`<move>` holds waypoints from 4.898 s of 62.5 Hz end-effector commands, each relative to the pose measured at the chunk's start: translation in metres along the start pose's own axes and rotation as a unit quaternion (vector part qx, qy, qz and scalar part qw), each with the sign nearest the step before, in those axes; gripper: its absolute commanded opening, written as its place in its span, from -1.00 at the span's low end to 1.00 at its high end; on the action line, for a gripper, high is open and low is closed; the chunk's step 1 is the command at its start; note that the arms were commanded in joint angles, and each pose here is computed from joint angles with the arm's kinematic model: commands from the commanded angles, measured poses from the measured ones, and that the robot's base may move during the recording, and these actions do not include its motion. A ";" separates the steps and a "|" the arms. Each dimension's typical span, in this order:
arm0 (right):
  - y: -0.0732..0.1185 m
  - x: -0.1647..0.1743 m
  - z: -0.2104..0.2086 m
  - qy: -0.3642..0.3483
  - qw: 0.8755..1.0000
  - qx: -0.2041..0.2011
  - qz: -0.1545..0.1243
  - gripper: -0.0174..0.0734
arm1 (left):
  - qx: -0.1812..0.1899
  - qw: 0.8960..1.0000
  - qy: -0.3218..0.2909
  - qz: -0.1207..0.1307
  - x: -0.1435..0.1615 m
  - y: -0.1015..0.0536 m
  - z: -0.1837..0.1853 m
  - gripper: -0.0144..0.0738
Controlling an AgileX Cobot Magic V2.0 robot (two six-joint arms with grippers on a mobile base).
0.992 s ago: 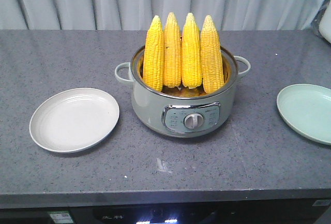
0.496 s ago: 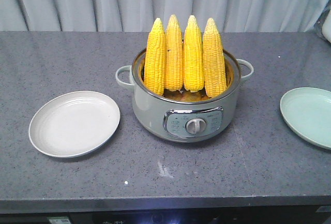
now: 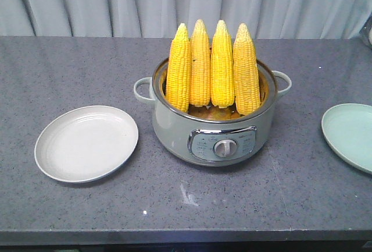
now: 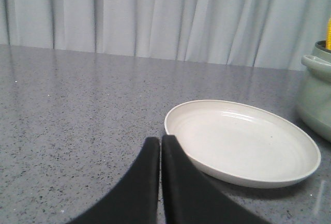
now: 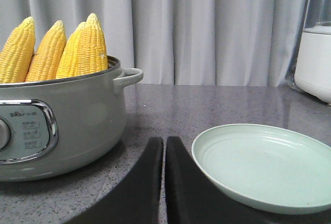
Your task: Distribute corn equally
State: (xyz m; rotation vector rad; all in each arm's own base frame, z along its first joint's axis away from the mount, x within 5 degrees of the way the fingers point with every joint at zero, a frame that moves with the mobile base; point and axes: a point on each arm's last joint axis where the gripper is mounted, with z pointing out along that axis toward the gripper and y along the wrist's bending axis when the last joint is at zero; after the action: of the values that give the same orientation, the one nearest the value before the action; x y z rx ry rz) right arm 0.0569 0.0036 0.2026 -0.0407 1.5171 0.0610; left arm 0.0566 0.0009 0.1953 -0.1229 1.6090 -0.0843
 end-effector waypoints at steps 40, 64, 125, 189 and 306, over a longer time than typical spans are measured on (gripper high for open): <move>0.001 -0.003 0.001 -0.029 1.000 -0.002 -0.002 -0.63 | 0.001 0.999 -0.035 -0.004 -0.003 0.000 -0.001 -0.69; 0.001 -0.003 0.001 -0.029 1.000 -0.002 -0.002 -0.63 | 0.001 0.999 -0.035 -0.004 -0.003 0.000 -0.001 -0.69; 0.001 -0.003 0.001 -0.029 1.000 -0.002 -0.002 -0.63 | 0.001 0.999 -0.035 -0.004 -0.003 0.000 -0.001 -0.69; 0.001 -0.004 0.001 -0.033 0.999 -0.002 0.012 -0.63 | 0.003 0.999 -0.036 -0.037 -0.003 0.000 -0.001 -0.69; 0.011 -0.177 0.078 0.067 0.997 -0.048 -0.005 0.60 | 0.170 0.969 0.013 -0.181 -0.161 -0.060 0.050 0.38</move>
State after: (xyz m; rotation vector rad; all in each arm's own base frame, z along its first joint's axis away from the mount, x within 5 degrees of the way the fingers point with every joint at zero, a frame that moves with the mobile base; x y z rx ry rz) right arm 0.1180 0.0189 0.3684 -0.1543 1.7269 0.1469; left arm 0.1052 -0.0308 0.3398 -0.1833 1.6218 -0.6100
